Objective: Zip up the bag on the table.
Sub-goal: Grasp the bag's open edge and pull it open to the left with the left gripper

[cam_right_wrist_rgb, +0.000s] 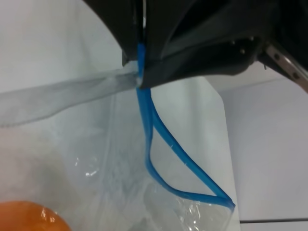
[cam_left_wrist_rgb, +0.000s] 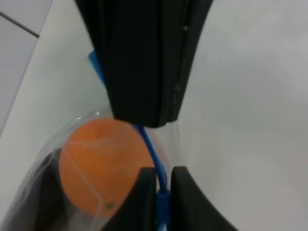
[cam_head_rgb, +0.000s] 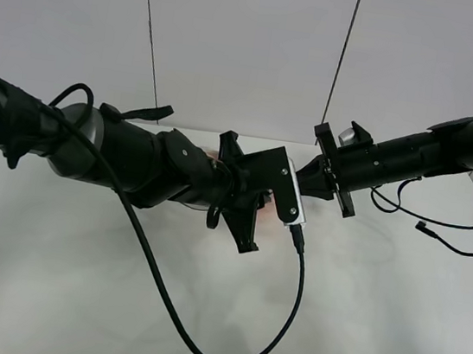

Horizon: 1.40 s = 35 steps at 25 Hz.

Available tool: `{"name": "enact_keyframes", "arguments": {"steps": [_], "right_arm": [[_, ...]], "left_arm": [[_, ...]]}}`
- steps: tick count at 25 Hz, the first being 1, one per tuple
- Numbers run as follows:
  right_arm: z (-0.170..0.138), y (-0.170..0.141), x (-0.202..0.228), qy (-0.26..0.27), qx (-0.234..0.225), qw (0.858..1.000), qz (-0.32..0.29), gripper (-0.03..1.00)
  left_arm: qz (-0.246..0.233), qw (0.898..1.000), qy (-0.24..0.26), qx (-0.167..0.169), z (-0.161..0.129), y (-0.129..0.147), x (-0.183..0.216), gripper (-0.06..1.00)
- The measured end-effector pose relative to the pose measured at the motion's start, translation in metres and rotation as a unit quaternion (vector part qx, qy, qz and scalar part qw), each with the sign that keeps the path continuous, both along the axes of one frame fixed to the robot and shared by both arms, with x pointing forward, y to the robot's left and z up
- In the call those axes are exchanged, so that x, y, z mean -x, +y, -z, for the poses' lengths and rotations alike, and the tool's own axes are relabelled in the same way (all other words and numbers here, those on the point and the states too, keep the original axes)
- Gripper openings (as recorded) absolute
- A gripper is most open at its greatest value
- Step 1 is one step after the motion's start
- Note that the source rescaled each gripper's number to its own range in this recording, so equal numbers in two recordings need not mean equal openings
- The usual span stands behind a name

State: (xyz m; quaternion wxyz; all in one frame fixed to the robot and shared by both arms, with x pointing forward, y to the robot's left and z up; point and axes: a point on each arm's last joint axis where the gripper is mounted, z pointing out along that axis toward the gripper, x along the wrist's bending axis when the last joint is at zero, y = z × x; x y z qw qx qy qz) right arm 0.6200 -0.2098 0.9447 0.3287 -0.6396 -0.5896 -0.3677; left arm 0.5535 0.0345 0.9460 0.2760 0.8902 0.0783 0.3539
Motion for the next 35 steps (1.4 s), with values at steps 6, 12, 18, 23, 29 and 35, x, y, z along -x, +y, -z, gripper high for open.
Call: {"name": "enact_keyframes", "arguments": {"steps": [6,12,18,23,29,35], "right_arm": [[-0.001,0.000,-0.001,0.000,-0.004,1.000,0.005,0.00],[-0.001,0.000,-0.001,-0.001,-0.006,1.000,0.007,0.00],[-0.001,0.001,-0.002,-0.001,-0.008,1.000,0.009,0.00],[-0.001,0.001,-0.002,-0.001,-0.009,1.000,0.011,0.00],[-0.003,0.001,-0.003,-0.002,-0.012,1.000,0.013,0.00],[-0.003,0.001,-0.003,-0.002,-0.015,1.000,0.013,0.00]], "left_arm": [[-0.013,1.000,0.000,-0.011,0.001,0.019,-0.015,0.00],[-0.023,0.999,-0.014,-0.035,0.001,0.040,-0.029,0.00],[-0.046,0.997,-0.023,-0.056,0.001,0.069,-0.047,0.00],[-0.082,0.994,-0.023,-0.065,0.001,0.101,-0.062,0.00],[-0.126,0.990,-0.018,-0.066,0.001,0.138,-0.076,0.00],[-0.152,0.986,-0.011,-0.065,0.002,0.163,-0.083,0.00]]}}
